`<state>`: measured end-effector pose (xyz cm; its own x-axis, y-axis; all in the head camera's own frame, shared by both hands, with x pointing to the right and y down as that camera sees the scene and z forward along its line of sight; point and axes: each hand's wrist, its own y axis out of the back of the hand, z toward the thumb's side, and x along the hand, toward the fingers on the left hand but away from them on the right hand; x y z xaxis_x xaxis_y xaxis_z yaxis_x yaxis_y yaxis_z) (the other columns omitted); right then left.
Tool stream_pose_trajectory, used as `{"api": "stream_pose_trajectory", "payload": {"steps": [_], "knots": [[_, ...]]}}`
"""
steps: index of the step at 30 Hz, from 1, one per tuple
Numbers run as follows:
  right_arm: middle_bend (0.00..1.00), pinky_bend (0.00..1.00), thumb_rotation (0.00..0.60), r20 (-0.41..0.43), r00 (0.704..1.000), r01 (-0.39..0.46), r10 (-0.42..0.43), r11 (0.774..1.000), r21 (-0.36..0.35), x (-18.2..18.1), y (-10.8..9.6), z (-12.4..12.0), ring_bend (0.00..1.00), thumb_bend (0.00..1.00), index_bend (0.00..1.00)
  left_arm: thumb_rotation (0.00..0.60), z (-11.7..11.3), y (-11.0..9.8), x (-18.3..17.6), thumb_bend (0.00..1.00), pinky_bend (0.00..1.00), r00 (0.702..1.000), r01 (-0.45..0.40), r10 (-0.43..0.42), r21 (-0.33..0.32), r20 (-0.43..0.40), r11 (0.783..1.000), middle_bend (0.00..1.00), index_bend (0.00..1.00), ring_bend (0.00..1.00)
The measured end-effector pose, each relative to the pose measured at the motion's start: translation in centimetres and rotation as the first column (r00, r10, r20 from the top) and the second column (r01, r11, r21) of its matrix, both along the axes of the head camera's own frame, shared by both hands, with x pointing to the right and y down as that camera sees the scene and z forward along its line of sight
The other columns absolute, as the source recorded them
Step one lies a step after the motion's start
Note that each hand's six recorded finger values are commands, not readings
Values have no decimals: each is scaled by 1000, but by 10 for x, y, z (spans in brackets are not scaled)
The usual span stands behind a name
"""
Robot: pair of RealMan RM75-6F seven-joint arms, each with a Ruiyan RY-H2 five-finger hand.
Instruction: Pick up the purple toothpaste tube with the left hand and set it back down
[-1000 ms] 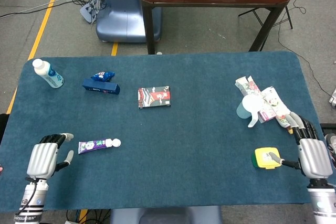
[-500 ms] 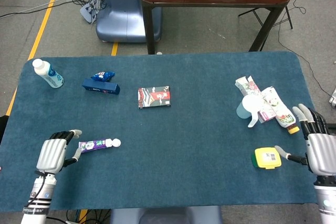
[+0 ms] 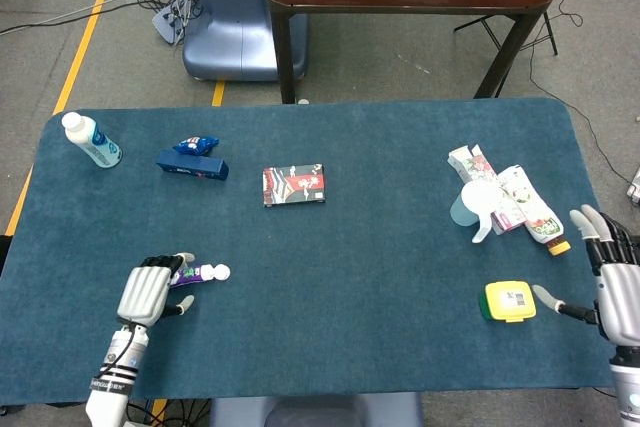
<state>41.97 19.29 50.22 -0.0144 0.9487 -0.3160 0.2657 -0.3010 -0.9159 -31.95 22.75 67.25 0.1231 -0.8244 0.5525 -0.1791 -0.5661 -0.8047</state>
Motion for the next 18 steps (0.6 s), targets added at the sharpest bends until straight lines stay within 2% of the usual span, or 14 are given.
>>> {"api": "stream_pose_trajectory", "payload": {"steps": [10,18], "knots": [[58,0,514,12,1000,-25,25,1000,-9,9,10,-3,0,0,0,600,23,-1,3,188,252,999,-22,22,6,38,1000,366,284,299],[58,0,514,24,999,-25,25,1000,-11,9,12,-4,0,0,0,600,37,-4,-7,191,252,994,-38,36,20,102,999,388,332,300]]}}
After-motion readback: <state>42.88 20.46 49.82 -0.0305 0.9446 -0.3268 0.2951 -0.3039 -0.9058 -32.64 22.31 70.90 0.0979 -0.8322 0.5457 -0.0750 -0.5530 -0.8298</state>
